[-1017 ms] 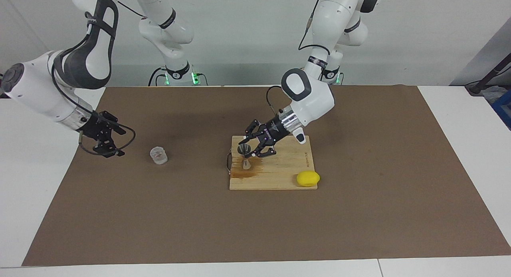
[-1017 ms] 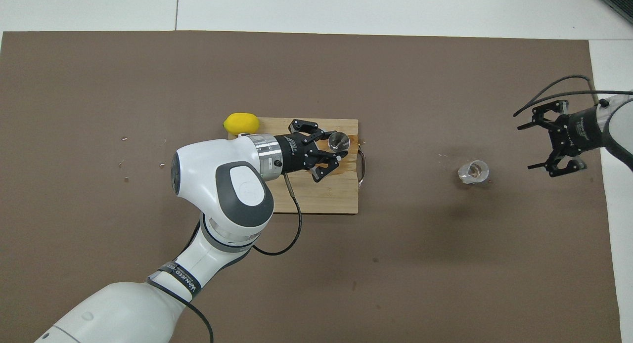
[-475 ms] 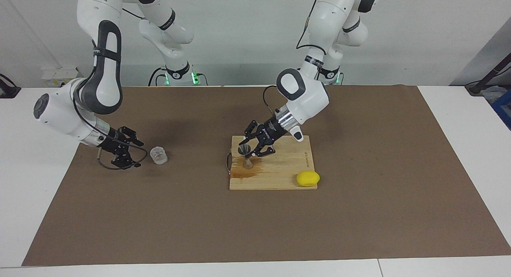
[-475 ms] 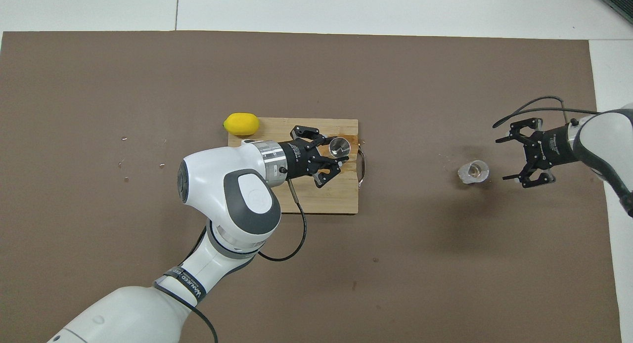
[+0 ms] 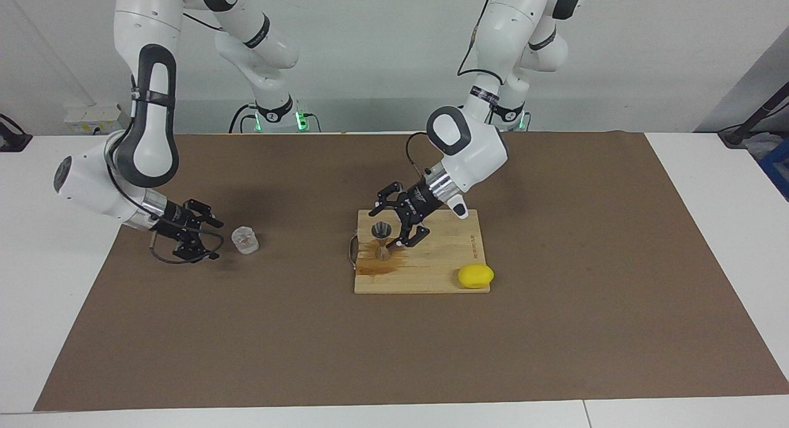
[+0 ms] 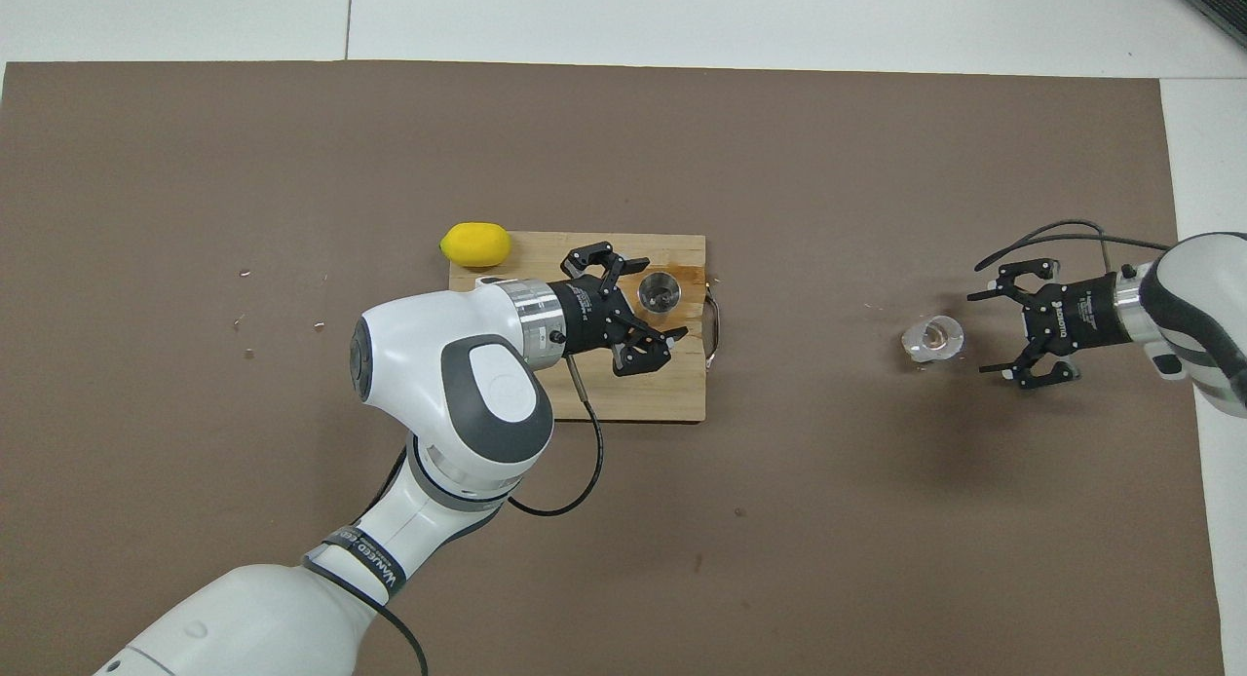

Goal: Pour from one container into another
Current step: 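Set the metal cup on the board while the right gripper reaches the glass, then withdraw the left gripper while the right gripper grasps the glass cup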

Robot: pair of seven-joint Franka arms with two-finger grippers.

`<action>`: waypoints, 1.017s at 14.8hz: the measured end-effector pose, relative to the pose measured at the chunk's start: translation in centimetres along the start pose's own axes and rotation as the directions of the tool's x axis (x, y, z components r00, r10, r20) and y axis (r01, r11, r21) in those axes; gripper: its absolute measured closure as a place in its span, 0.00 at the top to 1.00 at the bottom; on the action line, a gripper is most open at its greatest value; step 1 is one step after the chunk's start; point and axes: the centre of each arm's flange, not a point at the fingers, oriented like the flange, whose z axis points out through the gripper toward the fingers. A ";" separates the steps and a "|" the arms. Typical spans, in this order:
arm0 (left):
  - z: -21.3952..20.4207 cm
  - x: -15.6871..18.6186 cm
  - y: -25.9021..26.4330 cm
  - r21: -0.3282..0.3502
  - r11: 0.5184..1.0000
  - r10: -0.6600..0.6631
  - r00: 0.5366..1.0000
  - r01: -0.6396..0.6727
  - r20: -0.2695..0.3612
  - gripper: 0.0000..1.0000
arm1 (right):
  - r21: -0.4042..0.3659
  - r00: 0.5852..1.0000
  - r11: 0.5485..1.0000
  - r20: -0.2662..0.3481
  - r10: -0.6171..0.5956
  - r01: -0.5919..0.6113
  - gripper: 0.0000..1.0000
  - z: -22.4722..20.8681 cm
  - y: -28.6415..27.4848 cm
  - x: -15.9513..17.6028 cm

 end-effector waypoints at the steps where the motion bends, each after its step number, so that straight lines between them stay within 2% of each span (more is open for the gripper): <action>1: -0.1 -0.1 0.0 0.001 1.000 0.002 1.000 -0.002 0.002 1.00 | 0.006 1.000 1.000 0.022 0.001 -0.001 0.98 0.5 0.4 0.3; 3: -0.6 -0.8 0.1 0.010 1.000 0.003 1.000 -0.003 0.016 1.00 | 0.021 0.998 0.999 0.058 0.029 -0.031 0.99 1.0 1.2 0.9; 7: -4.4 -2.3 2.6 0.079 0.997 0.001 0.998 -0.006 0.059 1.00 | 0.028 0.995 0.998 0.091 0.046 -0.048 1.00 1.7 2.3 1.6; 12: -9.6 -1.4 7.5 0.200 0.970 0.149 0.987 -0.136 -0.054 1.00 | 0.056 0.989 0.995 0.130 0.077 -0.085 1.00 2.7 3.1 1.4; 15: -12.6 -2.1 9.6 0.247 0.938 0.283 0.948 -0.243 -0.145 1.00 | 0.066 0.989 0.995 0.131 0.070 -0.079 1.00 3.1 3.4 1.2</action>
